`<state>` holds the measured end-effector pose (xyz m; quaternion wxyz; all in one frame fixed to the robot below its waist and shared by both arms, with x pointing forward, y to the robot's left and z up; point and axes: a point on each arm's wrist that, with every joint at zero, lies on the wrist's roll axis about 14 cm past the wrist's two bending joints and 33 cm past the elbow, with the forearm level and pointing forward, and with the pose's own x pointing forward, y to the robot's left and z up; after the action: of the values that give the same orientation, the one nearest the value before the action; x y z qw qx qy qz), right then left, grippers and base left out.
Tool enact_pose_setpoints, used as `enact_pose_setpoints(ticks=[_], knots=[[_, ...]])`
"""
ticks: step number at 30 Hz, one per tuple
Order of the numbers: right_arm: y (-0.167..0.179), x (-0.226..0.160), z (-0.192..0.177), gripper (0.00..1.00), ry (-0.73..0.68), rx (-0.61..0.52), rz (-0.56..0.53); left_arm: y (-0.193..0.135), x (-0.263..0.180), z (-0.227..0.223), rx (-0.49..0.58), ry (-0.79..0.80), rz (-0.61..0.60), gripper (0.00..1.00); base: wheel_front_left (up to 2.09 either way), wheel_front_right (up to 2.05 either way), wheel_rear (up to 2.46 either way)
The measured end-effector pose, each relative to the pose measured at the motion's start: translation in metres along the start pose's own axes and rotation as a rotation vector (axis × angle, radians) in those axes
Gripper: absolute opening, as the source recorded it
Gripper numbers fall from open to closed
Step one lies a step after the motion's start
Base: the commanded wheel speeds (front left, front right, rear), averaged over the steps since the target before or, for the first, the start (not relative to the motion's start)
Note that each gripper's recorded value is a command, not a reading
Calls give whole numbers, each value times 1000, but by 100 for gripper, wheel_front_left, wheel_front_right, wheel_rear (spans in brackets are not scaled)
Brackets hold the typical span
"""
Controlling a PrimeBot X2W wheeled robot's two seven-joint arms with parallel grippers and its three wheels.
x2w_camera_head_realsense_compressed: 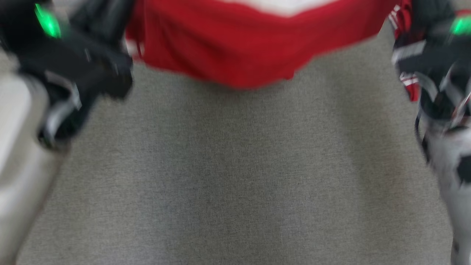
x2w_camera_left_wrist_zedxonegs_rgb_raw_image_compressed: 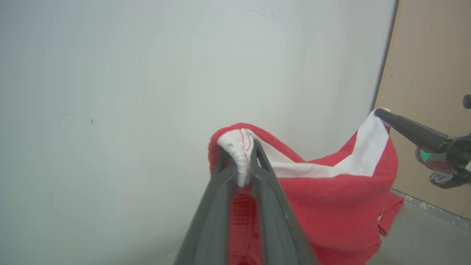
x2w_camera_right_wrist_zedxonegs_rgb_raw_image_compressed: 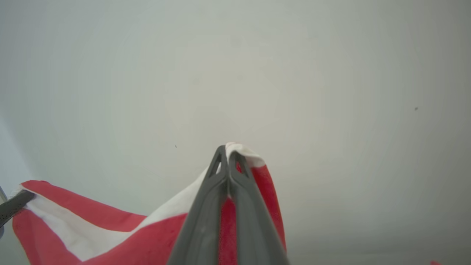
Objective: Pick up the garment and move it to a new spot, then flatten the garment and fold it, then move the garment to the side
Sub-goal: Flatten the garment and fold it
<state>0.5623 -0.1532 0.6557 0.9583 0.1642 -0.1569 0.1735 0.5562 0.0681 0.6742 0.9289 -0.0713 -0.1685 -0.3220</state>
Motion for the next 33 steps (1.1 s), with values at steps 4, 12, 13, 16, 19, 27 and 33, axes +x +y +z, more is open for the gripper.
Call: enact_pose_setpoints(ticks=[4, 12, 13, 16, 19, 27, 33], knots=[[-10, 59, 38, 0, -90, 17, 3, 23, 50, 29, -2, -61, 0, 0, 0, 0, 0], [-15, 135, 86, 0, -170, -47, -3, 58, 111, 67, -48, -152, 42, 0, 0, 0, 0], [-15, 141, 86, 0, -164, -56, -6, 65, 115, 67, -62, -152, 61, 0, 0, 0, 0], [-18, 155, 83, 0, -143, -94, -18, 74, 126, 65, -74, -146, 78, 0, 0, 0, 0], [-21, 161, 78, 0, -128, -114, -28, 75, 132, 59, -78, -133, 79, 0, 0, 0, 0], [-37, 174, 52, 0, -74, -148, -62, 87, 143, 32, -94, -95, 100, 0, 0, 0, 0], [-50, 177, 38, 0, -53, -174, -83, 91, 148, 16, -104, -84, 101, 0, 0, 0, 0]])
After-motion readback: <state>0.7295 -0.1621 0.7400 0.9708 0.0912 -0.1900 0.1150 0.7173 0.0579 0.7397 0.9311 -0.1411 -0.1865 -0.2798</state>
